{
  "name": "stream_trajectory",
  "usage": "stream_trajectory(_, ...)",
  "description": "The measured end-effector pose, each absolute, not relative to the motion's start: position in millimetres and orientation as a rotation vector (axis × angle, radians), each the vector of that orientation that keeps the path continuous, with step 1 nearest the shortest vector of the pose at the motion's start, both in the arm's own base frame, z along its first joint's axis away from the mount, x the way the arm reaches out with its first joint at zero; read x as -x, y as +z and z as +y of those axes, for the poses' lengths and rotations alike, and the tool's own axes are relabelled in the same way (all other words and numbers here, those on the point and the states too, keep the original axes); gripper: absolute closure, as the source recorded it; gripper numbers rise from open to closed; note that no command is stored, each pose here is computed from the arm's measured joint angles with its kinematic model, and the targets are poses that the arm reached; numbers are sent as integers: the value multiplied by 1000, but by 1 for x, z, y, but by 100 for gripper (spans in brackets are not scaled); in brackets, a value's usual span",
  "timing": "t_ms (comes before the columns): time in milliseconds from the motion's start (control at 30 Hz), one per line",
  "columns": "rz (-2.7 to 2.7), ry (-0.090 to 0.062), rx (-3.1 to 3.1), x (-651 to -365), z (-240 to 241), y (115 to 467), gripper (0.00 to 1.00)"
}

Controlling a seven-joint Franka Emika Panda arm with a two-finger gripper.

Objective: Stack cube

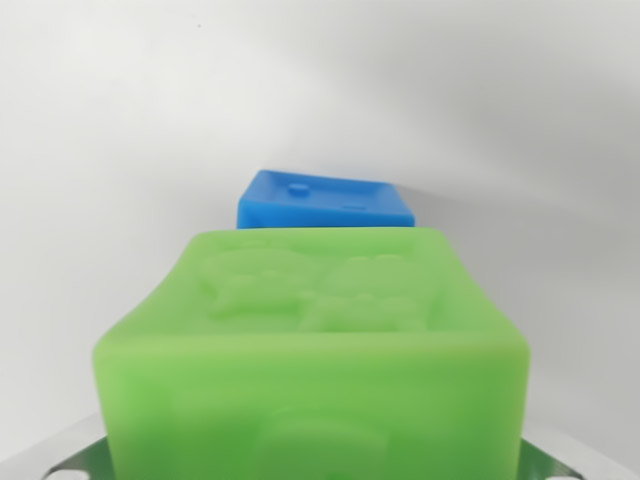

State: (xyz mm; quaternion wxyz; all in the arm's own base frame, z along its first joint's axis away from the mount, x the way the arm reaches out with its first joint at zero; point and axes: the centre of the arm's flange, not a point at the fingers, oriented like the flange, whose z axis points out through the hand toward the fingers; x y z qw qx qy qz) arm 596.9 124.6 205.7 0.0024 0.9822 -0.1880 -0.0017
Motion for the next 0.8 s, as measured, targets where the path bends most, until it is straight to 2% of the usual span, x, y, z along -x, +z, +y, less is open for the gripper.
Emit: stream_trajectory(800, -589, -5, -3080, -596, 124, 172, 100)
